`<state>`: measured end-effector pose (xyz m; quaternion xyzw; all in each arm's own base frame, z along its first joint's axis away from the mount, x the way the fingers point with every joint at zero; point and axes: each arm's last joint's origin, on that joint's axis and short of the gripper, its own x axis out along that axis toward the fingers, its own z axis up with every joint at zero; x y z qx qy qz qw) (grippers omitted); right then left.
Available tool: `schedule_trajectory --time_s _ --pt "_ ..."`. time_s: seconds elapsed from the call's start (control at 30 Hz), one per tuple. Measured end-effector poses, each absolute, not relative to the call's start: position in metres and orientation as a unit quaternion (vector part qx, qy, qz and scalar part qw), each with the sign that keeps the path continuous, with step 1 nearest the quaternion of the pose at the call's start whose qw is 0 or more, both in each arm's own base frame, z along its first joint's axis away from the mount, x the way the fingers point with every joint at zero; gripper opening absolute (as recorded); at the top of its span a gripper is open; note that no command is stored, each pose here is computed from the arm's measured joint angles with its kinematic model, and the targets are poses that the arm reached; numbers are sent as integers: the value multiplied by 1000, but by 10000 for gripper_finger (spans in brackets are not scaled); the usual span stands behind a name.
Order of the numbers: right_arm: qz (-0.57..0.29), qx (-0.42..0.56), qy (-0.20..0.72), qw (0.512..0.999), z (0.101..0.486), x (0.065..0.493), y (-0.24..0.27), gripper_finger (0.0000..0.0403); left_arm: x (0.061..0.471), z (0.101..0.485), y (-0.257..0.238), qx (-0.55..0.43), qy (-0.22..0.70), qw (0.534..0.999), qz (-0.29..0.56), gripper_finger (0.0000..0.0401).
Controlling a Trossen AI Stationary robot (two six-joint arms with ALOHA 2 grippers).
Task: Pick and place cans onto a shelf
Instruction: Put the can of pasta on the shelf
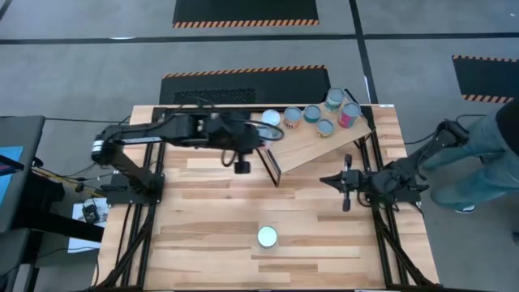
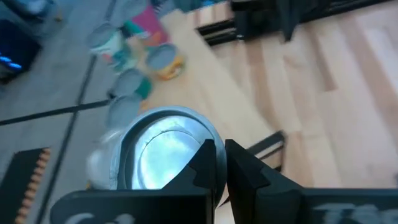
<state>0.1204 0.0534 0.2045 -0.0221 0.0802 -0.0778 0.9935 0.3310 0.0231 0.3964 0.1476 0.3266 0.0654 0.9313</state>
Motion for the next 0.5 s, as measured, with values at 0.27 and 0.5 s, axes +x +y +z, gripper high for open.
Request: schedule_trajectory --time_s 0.27,0.5 --pt "-62 -22 77 995 205 116 57 5 387 404 9 77 329 939 60 3" --pt "-78 -17 71 994 206 116 56 5 436 373 10 -8 336 936 101 3"
